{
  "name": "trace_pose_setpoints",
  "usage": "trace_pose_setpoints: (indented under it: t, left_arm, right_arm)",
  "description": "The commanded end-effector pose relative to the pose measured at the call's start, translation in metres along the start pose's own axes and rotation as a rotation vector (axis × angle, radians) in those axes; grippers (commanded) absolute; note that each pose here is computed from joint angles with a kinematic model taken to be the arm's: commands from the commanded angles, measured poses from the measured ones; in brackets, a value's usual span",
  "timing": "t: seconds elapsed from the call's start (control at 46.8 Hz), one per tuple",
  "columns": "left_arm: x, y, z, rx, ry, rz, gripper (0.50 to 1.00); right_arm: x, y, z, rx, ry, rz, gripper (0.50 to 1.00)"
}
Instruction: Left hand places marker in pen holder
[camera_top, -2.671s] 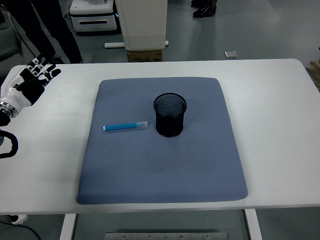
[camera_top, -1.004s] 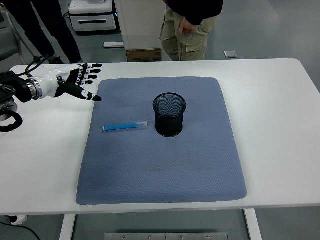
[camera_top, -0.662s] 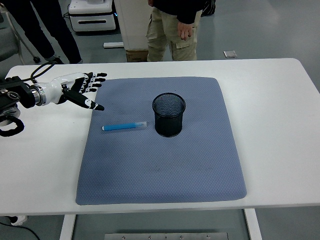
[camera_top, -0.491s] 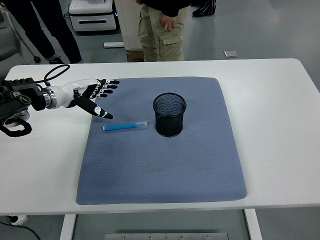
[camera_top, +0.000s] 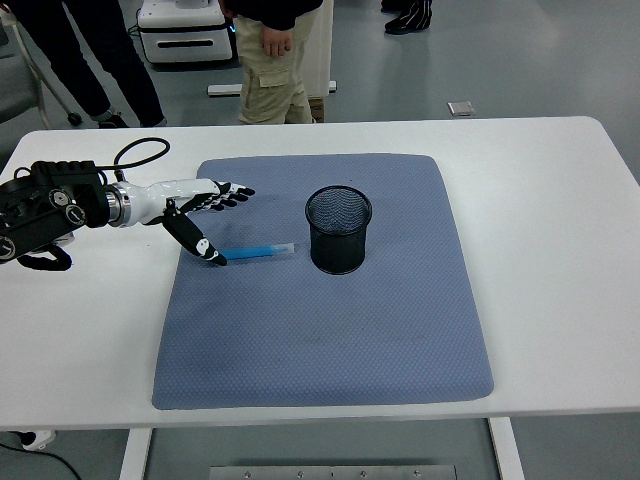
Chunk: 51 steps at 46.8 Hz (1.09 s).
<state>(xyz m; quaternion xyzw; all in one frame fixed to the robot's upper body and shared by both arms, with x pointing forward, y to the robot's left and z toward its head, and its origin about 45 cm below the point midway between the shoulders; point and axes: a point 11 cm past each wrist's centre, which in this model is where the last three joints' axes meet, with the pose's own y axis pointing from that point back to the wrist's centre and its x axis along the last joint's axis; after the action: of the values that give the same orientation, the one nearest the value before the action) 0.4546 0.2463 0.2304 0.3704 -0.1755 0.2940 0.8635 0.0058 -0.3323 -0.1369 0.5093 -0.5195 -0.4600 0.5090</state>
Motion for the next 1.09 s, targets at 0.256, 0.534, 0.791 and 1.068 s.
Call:
trace_pose_setpoints:
  t: [0.256, 0.534, 0.791, 1.068]
  left_arm:
    - [-0.01, -0.014, 0.017, -0.021, -0.065, -0.037, 1.0]
    - [-0.013, -0.017, 0.021, -0.009, -0.141, -0.058, 1.0]
    - [-0.02, -0.025, 0.03, -0.009, -0.203, -0.093, 1.0]
    - [-0.024, -0.029, 0.037, -0.003, -0.255, -0.119, 1.0]
  right_arm:
    - [0.0, 0.0, 0.0, 0.0, 0.001, 0.0, 1.0]
    - [0.0, 0.0, 0.0, 0.0, 0.001, 0.0, 1.0]
    - [0.0, 0.0, 0.0, 0.0, -0.001, 0.0, 1.0]
    - [0.0, 0.0, 0.0, 0.0, -0.001, 0.0, 1.0]
